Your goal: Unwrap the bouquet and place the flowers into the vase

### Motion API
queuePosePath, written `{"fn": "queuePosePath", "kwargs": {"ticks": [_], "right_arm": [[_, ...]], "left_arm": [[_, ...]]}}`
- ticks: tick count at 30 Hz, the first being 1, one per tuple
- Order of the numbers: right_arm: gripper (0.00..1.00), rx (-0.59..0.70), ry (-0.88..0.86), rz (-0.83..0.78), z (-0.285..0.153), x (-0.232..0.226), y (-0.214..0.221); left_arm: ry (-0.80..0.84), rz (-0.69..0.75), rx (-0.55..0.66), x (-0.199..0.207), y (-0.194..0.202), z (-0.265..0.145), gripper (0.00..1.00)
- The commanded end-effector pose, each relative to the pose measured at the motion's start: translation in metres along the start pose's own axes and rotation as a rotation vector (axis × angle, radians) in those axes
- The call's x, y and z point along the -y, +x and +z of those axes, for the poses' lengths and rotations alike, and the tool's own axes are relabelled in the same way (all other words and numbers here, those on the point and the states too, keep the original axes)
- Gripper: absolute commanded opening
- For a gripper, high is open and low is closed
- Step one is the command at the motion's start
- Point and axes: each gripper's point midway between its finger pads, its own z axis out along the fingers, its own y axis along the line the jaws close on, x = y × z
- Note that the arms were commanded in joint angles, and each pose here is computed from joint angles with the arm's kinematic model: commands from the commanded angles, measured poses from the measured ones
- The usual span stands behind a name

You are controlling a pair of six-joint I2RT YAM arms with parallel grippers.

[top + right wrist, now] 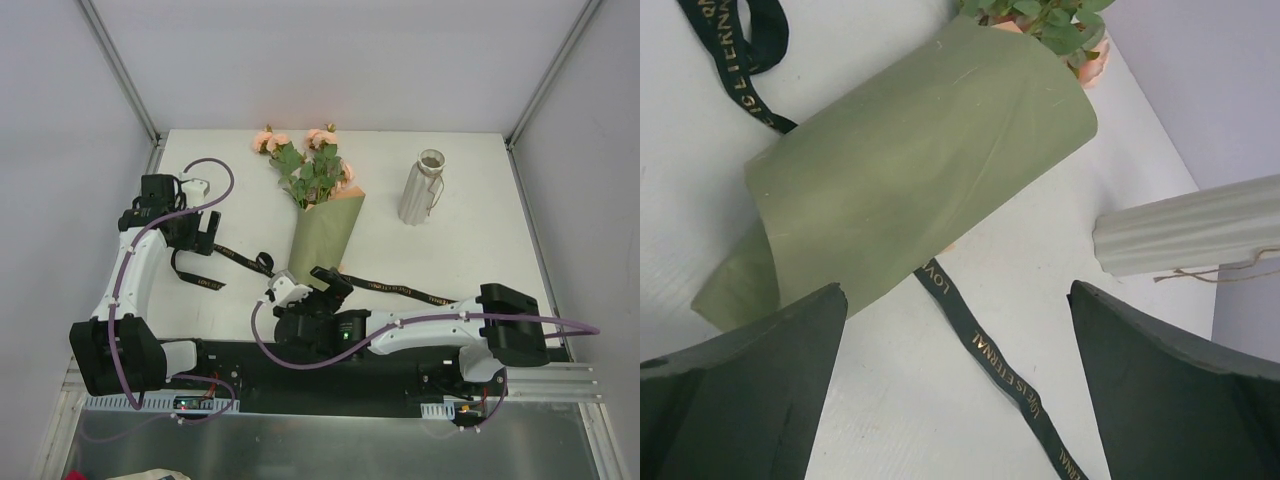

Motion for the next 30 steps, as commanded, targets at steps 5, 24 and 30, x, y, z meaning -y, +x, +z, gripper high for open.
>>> {"fn": "queuePosePath", "kwargs": {"ticks": [5, 24, 30], "right_arm": [[0.96, 0.018, -0.205, -0.054, 0.001, -0.047, -0.033], [0.96, -0.105, -0.062, -0.261, 0.089, -0.055, -0.017], [0.97, -0.022, 0.105, -0.188, 0.095, -0.036, -0.048]], "left_arm": [[0.019, 0.032, 0.036, 0.004, -0.013, -0.007, 0.99], [0.024, 0.045, 0.029, 0.005, -0.010, -0.005, 0.99], [0.023, 0.048, 0.043, 0.005, -0.013, -0.009, 0.99]]}}
